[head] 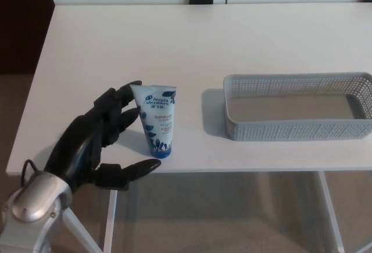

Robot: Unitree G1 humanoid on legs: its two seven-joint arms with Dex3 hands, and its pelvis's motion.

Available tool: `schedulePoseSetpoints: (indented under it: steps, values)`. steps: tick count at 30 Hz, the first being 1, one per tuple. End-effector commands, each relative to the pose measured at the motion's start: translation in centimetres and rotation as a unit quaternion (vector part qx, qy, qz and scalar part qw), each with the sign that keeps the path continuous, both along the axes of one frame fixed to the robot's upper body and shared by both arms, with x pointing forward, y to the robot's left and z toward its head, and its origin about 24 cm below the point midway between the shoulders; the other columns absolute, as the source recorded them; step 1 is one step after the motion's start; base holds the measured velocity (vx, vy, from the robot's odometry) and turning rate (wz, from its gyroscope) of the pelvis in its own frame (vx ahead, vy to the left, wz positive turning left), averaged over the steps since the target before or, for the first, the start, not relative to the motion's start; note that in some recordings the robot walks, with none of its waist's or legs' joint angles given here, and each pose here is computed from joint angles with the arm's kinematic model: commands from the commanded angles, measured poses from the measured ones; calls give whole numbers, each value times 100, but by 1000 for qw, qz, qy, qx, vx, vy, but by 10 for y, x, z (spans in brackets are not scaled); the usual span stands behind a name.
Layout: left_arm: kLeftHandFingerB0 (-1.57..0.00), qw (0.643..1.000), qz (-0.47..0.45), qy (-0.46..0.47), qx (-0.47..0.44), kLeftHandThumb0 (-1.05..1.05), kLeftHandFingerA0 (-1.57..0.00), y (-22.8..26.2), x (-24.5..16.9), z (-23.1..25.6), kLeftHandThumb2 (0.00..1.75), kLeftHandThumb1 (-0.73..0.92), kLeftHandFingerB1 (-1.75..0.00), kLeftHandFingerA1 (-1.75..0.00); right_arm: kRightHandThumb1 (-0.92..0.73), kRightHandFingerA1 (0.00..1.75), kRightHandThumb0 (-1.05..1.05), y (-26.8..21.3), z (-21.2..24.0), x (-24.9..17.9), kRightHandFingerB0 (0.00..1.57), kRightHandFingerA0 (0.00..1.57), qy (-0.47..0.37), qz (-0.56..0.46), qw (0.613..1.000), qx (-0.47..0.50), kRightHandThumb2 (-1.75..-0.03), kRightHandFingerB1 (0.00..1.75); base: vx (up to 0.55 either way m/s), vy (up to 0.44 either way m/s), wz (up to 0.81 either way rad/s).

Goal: The robot walks towards a table in front, picks a shampoo with left hand and puts it in a small grey container

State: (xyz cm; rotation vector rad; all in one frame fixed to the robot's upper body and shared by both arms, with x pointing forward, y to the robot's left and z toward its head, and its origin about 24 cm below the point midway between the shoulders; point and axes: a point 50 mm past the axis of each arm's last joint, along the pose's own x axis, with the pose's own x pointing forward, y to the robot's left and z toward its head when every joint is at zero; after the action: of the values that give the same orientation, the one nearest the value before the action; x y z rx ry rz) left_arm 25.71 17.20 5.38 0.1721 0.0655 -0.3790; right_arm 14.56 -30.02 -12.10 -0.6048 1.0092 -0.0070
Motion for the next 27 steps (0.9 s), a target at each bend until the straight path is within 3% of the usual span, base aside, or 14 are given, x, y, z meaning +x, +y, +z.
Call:
schedulePoseSetpoints:
  steps: [1,9,10,18,19,20,24,25,26,27]
  values:
    - [0,1000,13,17,2,-44,-1,1,1,-7,71,30,-23,-34,-66,46,-30,-3,2,1,59,73,-6,-5,1000,0,-59,41,0,0,0]
    - [0,1000,10,17,16,-44,-1,-1,0,-9,71,31,-23,-36,-67,45,-30,-2,2,3,60,71,-8,-10,1000,1,-59,41,0,0,0]
    - [-1,1000,10,16,17,-41,-6,-1,0,-9,56,44,-20,-30,-67,45,-30,-2,2,3,60,72,-7,-8,1000,-1,-59,41,0,0,0]
    - [-1,998,33,42,32,-41,-8,-4,6,-11,55,46,-19,-31,-64,47,-34,-3,2,1,61,74,-9,2,1000,-6,-59,41,0,0,0]
    - [0,997,45,55,32,-45,-4,-3,10,-13,70,34,-21,-41,-65,47,-34,-2,2,1,61,74,-10,3,1000,-4,-59,41,0,0,0]
    - [-3,995,59,73,24,-44,-10,-4,15,-14,62,46,-16,-38,-65,47,-35,-2,2,2,60,74,-13,7,1000,-4,-59,41,0,0,0]
    - [-3,990,86,108,15,-40,-14,-6,31,-15,66,43,-14,-43,-64,47,-35,1,3,5,61,75,-18,8,1000,0,-60,42,0,0,0]
    - [0,985,108,131,10,-24,-4,-9,40,-17,89,39,-49,-47,-65,47,-32,2,3,6,62,76,-19,7,1000,2,-59,42,0,0,0]
    - [-6,982,122,141,12,-33,-41,-12,44,-19,65,44,-23,-50,-65,47,-32,3,2,7,62,77,-20,6,1000,3,-58,42,0,0,0]
    - [-6,981,126,144,13,-33,-41,-12,46,-19,65,44,-23,-50,-65,47,-32,3,2,7,62,77,-21,6,1000,3,-58,42,0,0,0]
